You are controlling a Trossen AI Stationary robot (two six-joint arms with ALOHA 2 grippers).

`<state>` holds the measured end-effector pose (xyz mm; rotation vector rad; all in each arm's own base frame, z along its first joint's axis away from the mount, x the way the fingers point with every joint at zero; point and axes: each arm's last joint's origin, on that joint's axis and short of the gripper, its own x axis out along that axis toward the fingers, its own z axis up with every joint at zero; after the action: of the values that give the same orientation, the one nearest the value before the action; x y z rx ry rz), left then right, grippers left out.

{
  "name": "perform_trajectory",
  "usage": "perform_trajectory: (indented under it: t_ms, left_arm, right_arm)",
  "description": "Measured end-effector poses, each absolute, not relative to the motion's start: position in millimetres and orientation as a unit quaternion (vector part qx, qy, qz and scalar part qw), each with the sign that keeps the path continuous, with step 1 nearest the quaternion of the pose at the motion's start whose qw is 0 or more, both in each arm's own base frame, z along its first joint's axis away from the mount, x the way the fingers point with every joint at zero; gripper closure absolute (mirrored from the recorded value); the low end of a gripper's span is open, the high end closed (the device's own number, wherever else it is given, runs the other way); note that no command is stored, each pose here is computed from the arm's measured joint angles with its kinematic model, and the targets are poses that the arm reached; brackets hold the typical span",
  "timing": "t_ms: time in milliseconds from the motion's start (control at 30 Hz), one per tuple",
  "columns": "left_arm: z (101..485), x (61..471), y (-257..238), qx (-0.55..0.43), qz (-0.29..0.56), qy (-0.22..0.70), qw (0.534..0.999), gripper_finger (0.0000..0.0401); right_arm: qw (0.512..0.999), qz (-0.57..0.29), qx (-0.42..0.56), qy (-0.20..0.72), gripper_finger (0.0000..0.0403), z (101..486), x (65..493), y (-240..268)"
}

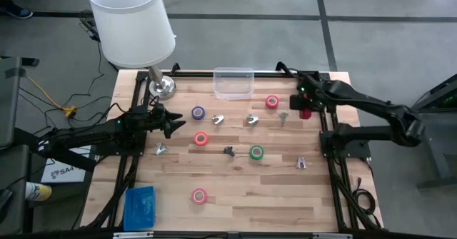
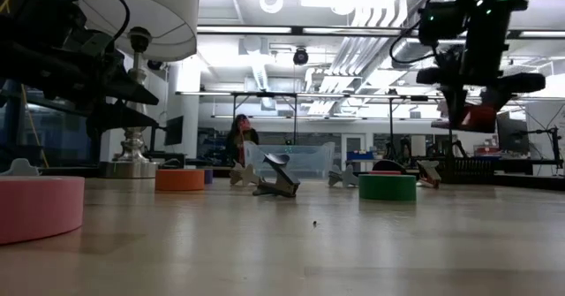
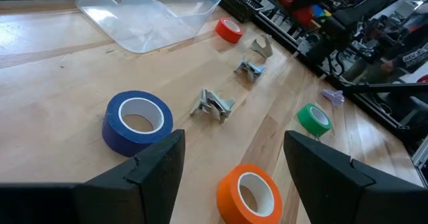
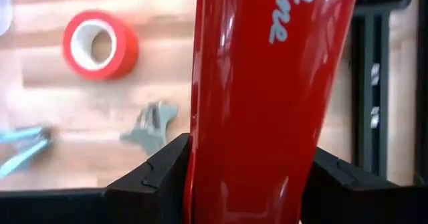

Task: Pick and place Stapler, Stapler remover, tape
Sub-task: Put the red stapler into the black bin

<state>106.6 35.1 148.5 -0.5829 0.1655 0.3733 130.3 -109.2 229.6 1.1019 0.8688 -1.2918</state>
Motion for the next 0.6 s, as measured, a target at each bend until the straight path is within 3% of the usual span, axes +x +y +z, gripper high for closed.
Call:
perform_trajectory:
  t_ms: [500, 600]
  left_arm:
    - [148, 107, 35, -0.285, 0.183, 0.081, 0.937, 0.0151]
    - [148, 107, 35, -0.285, 0.183, 0.081, 0.937, 0.0151]
  right_arm:
    - [0.607, -0.631, 0.371, 0.309, 0.0208, 230, 138, -179]
    - [0.589, -0.653, 0.352, 0.320, 0.0208, 234, 135, -194]
